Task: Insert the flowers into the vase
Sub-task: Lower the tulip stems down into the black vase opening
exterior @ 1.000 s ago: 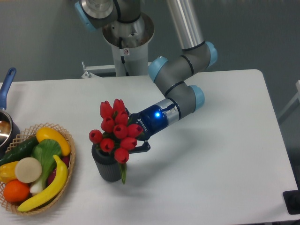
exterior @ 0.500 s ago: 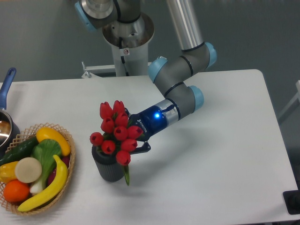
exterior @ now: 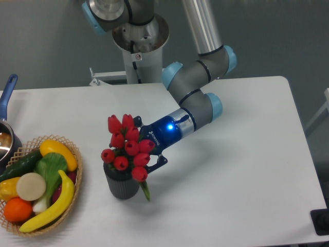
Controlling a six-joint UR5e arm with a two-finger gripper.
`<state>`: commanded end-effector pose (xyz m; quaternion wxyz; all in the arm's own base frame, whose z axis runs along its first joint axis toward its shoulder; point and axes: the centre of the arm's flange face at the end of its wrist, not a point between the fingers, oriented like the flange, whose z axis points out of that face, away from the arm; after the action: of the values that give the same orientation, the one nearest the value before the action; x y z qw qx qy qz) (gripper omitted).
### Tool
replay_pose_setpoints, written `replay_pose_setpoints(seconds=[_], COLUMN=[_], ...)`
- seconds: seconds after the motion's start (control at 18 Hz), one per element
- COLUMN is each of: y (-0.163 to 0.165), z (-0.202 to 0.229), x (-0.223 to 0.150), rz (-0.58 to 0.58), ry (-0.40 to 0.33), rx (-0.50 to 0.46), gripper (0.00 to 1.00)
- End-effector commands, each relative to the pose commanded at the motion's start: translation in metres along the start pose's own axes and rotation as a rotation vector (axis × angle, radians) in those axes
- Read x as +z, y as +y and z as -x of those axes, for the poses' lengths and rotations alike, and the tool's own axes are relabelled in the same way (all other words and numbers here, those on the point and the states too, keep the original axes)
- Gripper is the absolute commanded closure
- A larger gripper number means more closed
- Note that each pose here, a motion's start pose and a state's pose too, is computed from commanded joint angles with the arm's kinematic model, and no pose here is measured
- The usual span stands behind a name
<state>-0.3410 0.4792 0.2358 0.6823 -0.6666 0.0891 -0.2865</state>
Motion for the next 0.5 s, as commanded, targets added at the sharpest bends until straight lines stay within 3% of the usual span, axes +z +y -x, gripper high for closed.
replay_pose_setpoints(seconds=[0.06,0.28,0.39,0.5], y=[-0.004,-0.014,-0.022,-0.027], z=[-0.002,-0.006,-0.009,-0.009], x=[0.000,0.001,-0.006,-0.013], rz=[0.003,0.021,0.136,0.158], ry=[0.001,-0.001,-0.029,-0.044], rx=[0.009,0.034,0.068,0.082], gripper=[0.01,0.00,0.00,0.00])
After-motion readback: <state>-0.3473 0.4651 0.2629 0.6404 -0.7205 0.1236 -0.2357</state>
